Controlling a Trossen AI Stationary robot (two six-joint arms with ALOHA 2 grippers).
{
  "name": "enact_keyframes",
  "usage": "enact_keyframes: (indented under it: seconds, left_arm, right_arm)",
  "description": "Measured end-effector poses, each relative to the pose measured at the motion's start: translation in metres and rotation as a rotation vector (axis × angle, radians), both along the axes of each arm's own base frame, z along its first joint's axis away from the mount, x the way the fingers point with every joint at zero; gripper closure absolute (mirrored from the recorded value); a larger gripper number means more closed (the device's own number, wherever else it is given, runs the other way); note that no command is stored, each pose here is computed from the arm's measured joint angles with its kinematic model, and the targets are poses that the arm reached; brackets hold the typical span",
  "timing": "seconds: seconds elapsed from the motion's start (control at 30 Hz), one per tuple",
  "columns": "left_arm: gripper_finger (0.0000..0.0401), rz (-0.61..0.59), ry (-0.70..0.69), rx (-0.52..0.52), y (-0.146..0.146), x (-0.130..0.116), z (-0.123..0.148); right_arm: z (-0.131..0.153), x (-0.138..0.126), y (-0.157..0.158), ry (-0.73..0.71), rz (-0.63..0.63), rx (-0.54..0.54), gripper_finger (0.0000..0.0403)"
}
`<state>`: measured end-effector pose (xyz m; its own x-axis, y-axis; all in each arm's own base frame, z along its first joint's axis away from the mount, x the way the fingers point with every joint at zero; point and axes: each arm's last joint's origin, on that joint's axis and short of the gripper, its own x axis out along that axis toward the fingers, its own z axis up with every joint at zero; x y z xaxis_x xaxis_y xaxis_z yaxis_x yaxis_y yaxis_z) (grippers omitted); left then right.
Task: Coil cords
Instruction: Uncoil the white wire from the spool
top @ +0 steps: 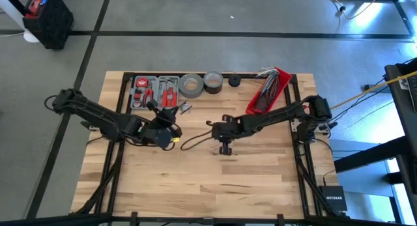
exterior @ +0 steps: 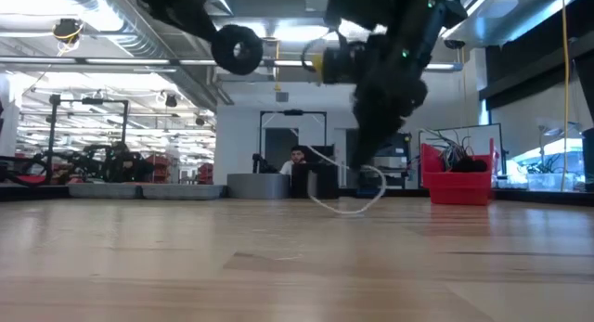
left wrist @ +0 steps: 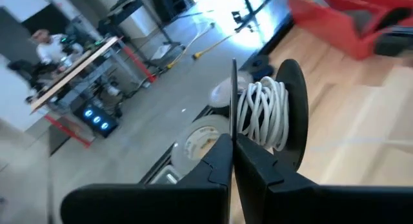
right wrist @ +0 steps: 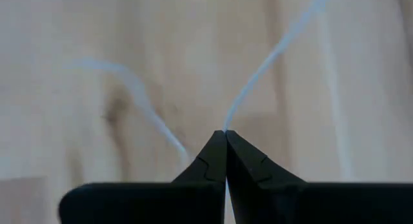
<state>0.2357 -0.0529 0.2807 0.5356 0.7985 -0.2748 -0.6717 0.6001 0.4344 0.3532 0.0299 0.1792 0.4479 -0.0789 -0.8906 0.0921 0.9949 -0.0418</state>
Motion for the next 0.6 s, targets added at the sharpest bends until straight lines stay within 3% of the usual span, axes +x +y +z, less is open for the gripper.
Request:
enact_keyframes:
  seconds: [0.17, 0.3, 0.6]
  left_arm:
    - [0.0396, -0.078, 0.008, -0.001, -0.013, -0.006, 0.003]
    - [0.0396, -0.145, 0.041, -0.046, -0.017, -0.006, 0.002]
    - [0.0396, -0.219, 0.097, -0.084, -0.017, -0.005, 0.001]
  right_arm:
    - [-0.003, -0.01, -0.016, 0.086, -0.184, -0.087, 0.0397]
    - [0.001, -0.012, -0.017, 0.077, -0.219, -0.146, 0.039]
    - [0.028, -0.019, -0.017, -0.021, -0.227, -0.131, 0.0282]
